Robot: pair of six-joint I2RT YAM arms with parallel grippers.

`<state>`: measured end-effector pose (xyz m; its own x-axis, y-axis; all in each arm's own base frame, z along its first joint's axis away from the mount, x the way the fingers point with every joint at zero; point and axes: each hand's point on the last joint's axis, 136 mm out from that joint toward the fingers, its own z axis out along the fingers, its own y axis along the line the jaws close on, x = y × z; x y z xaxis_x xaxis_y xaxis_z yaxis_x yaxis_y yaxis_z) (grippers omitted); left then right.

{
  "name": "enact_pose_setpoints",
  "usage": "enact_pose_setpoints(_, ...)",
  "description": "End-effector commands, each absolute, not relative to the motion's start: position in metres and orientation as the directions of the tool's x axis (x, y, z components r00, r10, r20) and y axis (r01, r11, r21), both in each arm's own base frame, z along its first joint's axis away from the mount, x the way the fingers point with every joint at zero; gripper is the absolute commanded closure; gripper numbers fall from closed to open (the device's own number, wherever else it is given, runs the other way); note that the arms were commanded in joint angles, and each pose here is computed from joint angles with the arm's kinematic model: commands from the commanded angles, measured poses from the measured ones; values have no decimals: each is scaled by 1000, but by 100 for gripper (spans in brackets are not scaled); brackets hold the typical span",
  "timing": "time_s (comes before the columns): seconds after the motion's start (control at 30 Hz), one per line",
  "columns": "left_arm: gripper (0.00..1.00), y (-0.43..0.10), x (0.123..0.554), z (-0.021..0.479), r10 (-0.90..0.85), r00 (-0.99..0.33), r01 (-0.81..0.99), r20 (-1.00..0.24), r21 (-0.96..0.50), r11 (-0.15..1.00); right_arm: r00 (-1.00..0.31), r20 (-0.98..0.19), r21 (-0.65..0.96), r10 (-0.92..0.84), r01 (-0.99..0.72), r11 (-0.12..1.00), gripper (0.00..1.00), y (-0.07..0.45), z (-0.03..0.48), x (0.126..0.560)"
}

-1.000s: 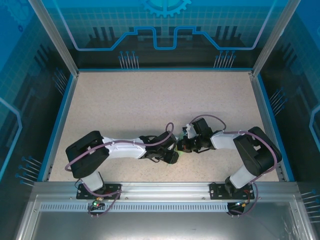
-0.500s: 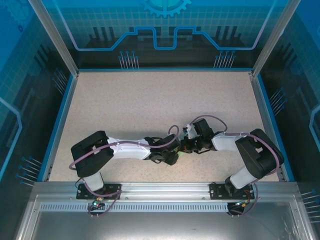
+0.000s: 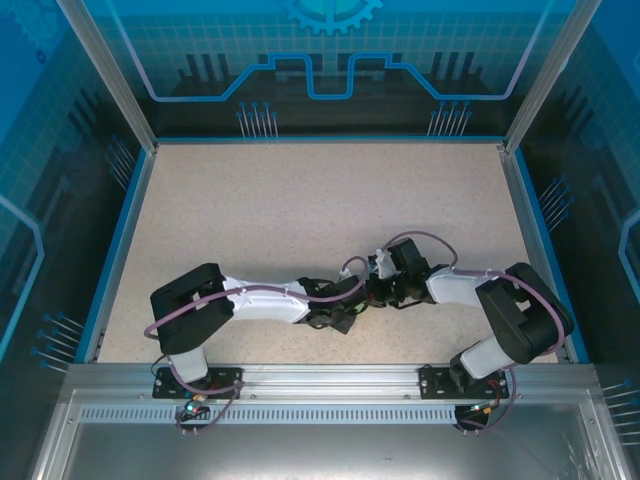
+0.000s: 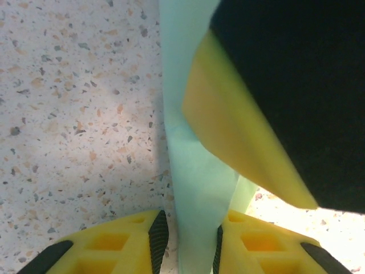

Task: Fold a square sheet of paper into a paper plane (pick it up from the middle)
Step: Fold the wing for the fifth time at the center of the table.

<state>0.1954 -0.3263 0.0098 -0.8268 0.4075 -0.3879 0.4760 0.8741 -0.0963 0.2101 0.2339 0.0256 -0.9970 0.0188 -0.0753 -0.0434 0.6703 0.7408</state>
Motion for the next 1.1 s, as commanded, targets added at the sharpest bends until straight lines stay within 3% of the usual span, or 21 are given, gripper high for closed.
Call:
enact_pose_setpoints(0.0,71,-281,188,-37,431,-858,435,-281,52,899,-1000,-10,723,22,8,691,100,227,19,191)
enact_pose_setpoints(0.43,71,-291,186,-36,467,-836,475,-288,45,879,-998,0,693,55,40,720,100,215,15,180)
enact_pose_setpoints(1.07,54,-329,180,33,378,-817,498,-435,-203,843,-996,-20,664,91,55,746,100,203,0,172)
